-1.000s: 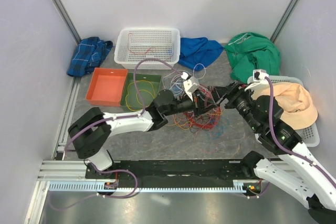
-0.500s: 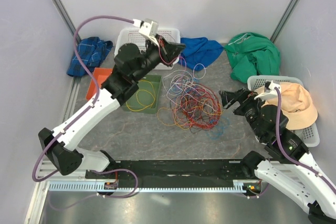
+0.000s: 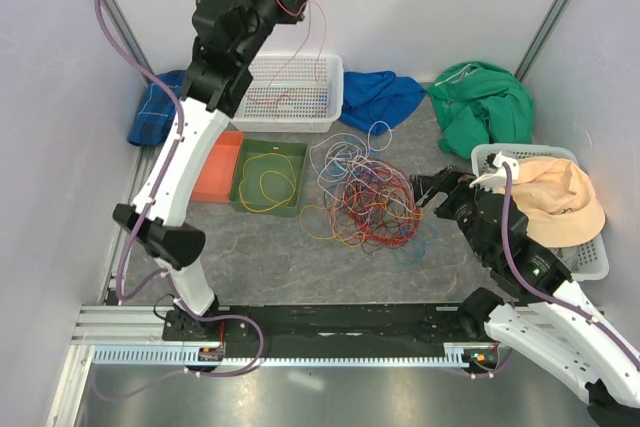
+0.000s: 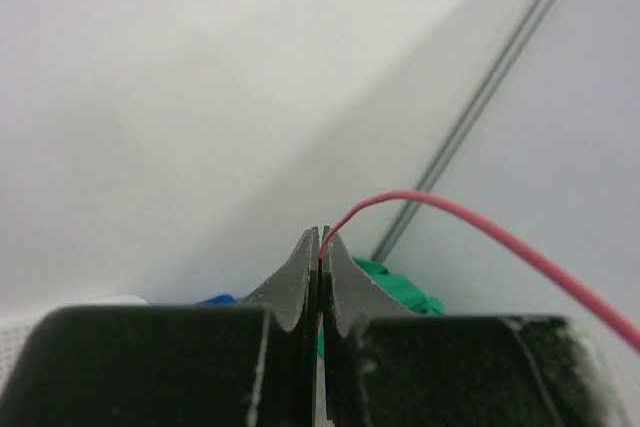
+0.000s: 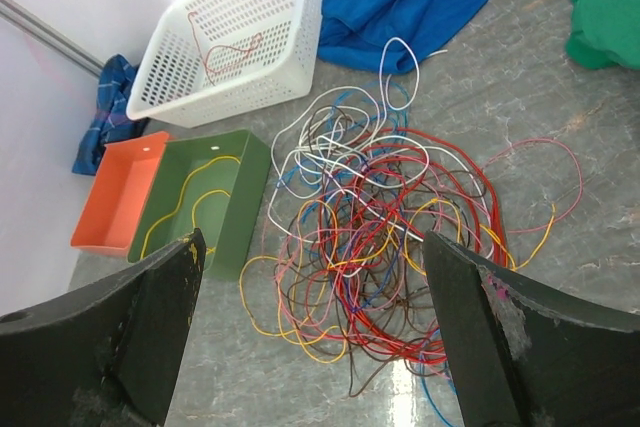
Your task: Untangle the cables
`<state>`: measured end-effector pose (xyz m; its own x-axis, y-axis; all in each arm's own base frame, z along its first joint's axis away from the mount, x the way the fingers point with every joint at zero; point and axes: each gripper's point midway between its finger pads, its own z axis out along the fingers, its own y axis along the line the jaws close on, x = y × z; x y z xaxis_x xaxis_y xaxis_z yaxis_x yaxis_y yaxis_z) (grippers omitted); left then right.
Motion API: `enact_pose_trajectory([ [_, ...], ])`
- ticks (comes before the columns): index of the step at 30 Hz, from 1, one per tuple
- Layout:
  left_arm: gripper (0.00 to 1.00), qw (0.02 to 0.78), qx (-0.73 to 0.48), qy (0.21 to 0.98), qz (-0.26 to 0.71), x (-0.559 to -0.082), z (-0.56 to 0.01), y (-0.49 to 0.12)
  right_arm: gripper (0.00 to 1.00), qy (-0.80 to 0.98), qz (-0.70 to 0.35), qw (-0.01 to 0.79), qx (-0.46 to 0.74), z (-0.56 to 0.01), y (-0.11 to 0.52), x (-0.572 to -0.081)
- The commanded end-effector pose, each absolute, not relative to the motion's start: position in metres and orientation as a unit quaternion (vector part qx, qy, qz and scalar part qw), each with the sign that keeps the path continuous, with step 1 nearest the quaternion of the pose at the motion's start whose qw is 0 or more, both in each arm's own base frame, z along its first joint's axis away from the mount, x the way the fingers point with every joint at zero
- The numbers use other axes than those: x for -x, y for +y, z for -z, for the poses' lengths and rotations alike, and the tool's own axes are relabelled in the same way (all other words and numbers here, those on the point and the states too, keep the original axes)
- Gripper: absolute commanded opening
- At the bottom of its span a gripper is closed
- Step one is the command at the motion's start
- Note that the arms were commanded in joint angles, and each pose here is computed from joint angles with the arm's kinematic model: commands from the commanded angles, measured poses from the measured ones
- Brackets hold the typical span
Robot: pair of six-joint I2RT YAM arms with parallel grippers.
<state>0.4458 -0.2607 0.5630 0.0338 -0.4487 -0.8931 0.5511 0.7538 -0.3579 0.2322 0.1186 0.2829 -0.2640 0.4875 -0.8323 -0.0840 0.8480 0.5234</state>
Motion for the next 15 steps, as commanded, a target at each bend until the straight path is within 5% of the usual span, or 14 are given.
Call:
enact_pose_trajectory([
  [1, 0.02, 0.761, -0.003, 0.565, 0.318, -0.487, -0.581, -0.233, 0.98, 0.757, -0.244, 0.594, -0.122, -0.277, 0.127, -0.238],
  [6, 0.02, 0.818, 0.050, 0.494, 0.290, -0.532, -0.593, -0.194, 0.98, 0.775, -0.261, 0.564, -0.113, -0.242, 0.144, -0.240],
  [15, 0.02, 0.828, 0.085, 0.515, 0.204, -0.629, -0.503, -0.172, 0.98, 0.789, -0.239, 0.557, -0.100, -0.213, 0.142, -0.241],
])
